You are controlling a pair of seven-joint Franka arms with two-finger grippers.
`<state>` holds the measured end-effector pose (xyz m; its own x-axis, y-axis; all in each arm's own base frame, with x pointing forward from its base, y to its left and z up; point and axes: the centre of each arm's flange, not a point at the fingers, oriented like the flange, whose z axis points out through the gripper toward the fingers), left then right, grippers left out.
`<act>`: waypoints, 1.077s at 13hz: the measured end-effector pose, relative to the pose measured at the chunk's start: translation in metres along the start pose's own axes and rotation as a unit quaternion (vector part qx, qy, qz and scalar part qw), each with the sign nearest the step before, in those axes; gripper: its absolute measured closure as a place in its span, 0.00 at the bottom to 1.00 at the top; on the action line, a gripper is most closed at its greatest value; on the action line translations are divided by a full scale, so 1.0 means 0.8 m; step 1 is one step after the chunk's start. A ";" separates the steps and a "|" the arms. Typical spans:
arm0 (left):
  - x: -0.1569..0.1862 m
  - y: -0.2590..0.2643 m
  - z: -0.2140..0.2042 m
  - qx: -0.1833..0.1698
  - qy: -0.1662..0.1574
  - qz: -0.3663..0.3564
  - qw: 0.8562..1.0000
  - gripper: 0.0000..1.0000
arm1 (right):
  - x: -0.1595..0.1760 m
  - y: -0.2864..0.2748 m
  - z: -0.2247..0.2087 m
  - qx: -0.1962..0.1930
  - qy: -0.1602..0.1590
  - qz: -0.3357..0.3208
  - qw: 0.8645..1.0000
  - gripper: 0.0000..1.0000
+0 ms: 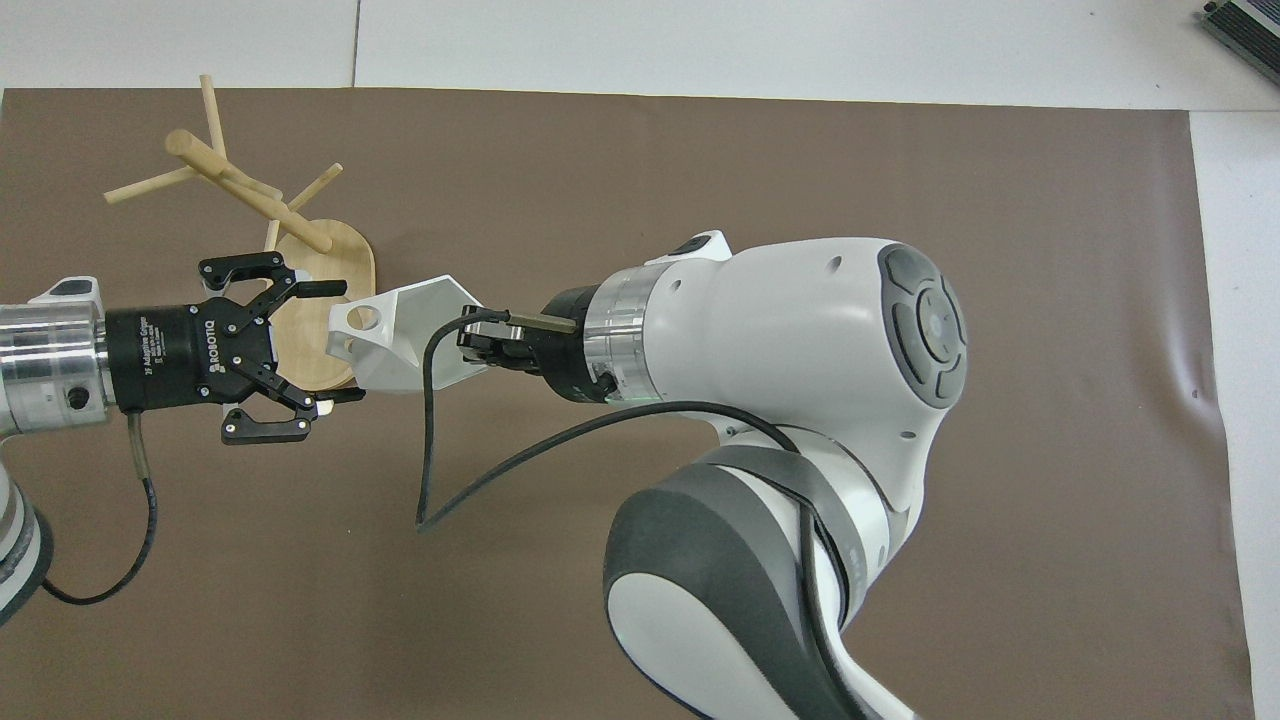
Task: Hang cup on rack
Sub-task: 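Align the open left gripper around the mug body held by the right gripper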
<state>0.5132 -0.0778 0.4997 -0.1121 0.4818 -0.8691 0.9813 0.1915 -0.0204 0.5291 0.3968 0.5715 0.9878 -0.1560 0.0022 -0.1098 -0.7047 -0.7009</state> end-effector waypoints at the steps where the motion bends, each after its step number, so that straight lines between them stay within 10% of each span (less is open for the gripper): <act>1: -0.003 0.000 0.002 -0.002 -0.002 -0.004 1.000 0.00 | 0.002 -0.001 -0.002 0.006 0.006 0.002 1.000 0.96; 14: -0.036 -0.008 0.028 0.005 -0.002 -0.001 1.000 0.00 | 0.003 -0.002 -0.003 0.014 0.010 0.006 1.000 0.96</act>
<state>0.5140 -0.1118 0.5142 -0.1124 0.4774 -0.8715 0.9827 0.1833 -0.0263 0.5315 0.3963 0.5744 0.9840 -0.1782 0.0067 -0.1189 -0.6836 -0.7201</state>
